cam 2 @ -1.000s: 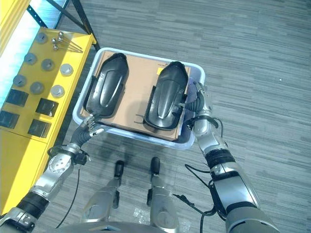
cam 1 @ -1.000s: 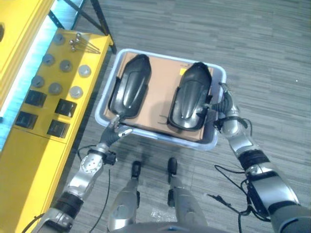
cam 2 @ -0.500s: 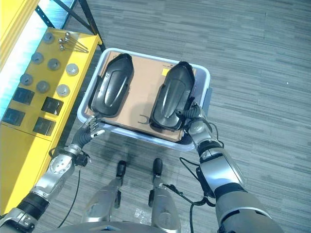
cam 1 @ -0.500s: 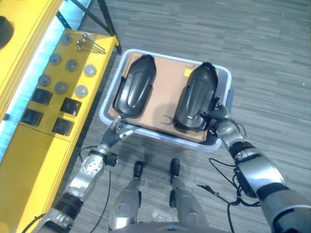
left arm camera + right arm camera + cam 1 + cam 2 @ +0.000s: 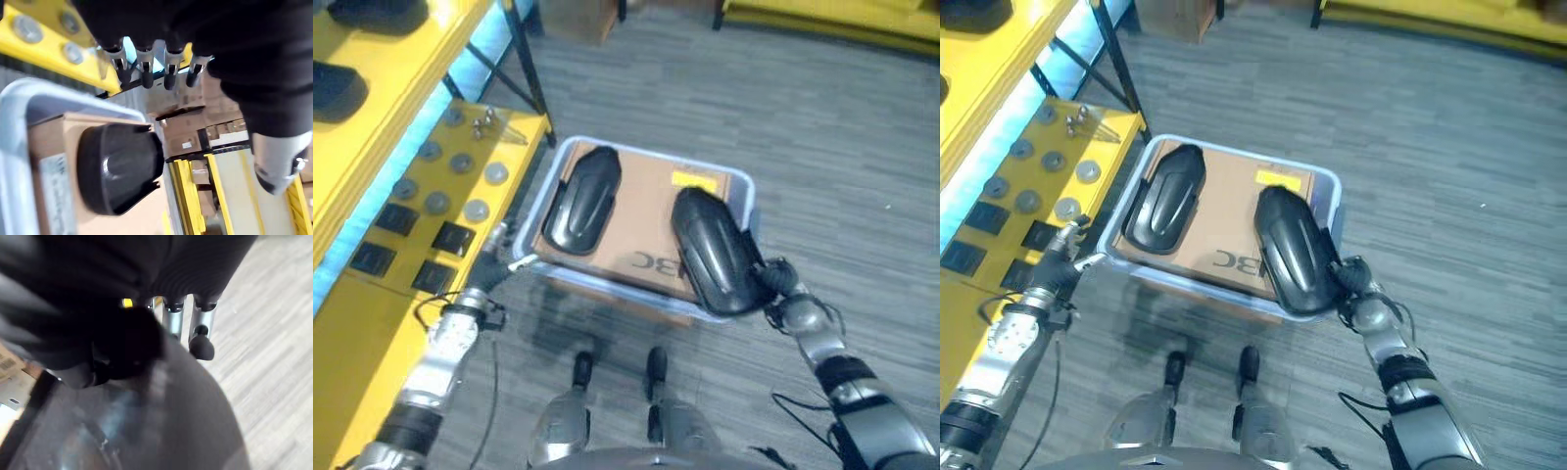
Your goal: Move parts from the plastic box to the shelf.
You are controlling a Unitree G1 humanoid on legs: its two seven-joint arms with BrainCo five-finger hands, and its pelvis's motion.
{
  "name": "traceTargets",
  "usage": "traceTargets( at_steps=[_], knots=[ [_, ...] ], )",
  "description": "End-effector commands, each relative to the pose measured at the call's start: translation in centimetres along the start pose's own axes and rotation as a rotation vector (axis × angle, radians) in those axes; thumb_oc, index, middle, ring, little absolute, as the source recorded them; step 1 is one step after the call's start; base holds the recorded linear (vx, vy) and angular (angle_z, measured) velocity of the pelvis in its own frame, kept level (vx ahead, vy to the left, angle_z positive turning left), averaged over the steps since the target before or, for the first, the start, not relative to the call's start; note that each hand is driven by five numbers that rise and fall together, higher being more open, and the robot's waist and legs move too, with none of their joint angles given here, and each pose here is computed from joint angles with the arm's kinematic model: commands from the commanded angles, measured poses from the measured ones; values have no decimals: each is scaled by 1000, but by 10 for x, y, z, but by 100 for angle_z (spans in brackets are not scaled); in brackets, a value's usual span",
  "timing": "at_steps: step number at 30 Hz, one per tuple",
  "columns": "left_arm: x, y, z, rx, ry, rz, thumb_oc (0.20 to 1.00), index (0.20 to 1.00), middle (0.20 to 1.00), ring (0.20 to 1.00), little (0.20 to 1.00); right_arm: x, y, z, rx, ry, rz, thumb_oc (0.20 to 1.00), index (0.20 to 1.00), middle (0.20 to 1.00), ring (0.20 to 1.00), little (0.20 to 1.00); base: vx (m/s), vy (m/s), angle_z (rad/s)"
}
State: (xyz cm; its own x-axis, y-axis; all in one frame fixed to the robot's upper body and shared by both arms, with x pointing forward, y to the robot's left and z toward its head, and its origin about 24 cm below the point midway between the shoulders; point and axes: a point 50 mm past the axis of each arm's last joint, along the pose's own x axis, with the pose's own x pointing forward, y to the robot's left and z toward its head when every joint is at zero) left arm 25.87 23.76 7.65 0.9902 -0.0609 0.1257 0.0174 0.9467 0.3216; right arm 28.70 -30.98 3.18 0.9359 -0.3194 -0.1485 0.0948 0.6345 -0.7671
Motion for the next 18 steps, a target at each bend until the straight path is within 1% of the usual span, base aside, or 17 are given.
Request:
traceTargets(
  at_steps=[1,4,6,7,8,10,11,13,16,17,18],
  knots=[
    [4,7,21,92,-123,5,1000,1000,1000,1000,1000,4,-33,25,-55,-172,-100,200,200,200,200,200,-16,-24,-24],
    [13,11,40,76,-211,42,1000,1000,1000,1000,1000,-2,-62,45,-123,-291,-188,200,200,200,200,200,-3,-24,-15],
    [17,4,48,21,-247,27,1000,1000,1000,1000,1000,-9,-78,62,-170,-377,-255,200,200,200,200,200,-7,-13,-12],
    [17,4,48,19,-248,25,1000,1000,1000,1000,1000,-9,-78,61,-171,-375,-256,200,200,200,200,200,13,-8,-14],
    [19,-2,50,-20,-258,9,1000,1000,1000,1000,1000,-12,-83,69,-189,-417,-282,200,200,200,200,200,22,-8,-13],
    [25,-22,47,-174,-238,-43,1000,1000,1000,1000,1000,-24,-95,97,-251,-548,-374,200,200,200,200,200,39,-18,-7],
    [26,-23,47,-175,-238,-45,1000,1000,1000,1000,1000,-24,-95,96,-253,-545,-375,200,200,200,200,200,44,-13,-3],
    [28,-41,43,-279,-205,-89,1000,1000,1000,1000,1000,-34,-100,112,-292,-627,-441,200,200,200,200,200,32,-5,-12],
    [31,-69,33,-418,-127,-150,1000,1000,1000,1000,1000,-48,-102,131,-344,-720,-525,200,200,200,200,200,13,-3,-6],
    [32,-87,25,-505,-63,-182,1000,1000,1000,1000,1000,-54,-99,142,-375,-772,-559,200,200,200,200,200,0,0,0],
    [32,-88,25,-505,-64,-183,1000,1000,1000,1000,1000,-55,-99,141,-376,-772,-560,200,200,200,200,200,0,0,0]
  ],
)
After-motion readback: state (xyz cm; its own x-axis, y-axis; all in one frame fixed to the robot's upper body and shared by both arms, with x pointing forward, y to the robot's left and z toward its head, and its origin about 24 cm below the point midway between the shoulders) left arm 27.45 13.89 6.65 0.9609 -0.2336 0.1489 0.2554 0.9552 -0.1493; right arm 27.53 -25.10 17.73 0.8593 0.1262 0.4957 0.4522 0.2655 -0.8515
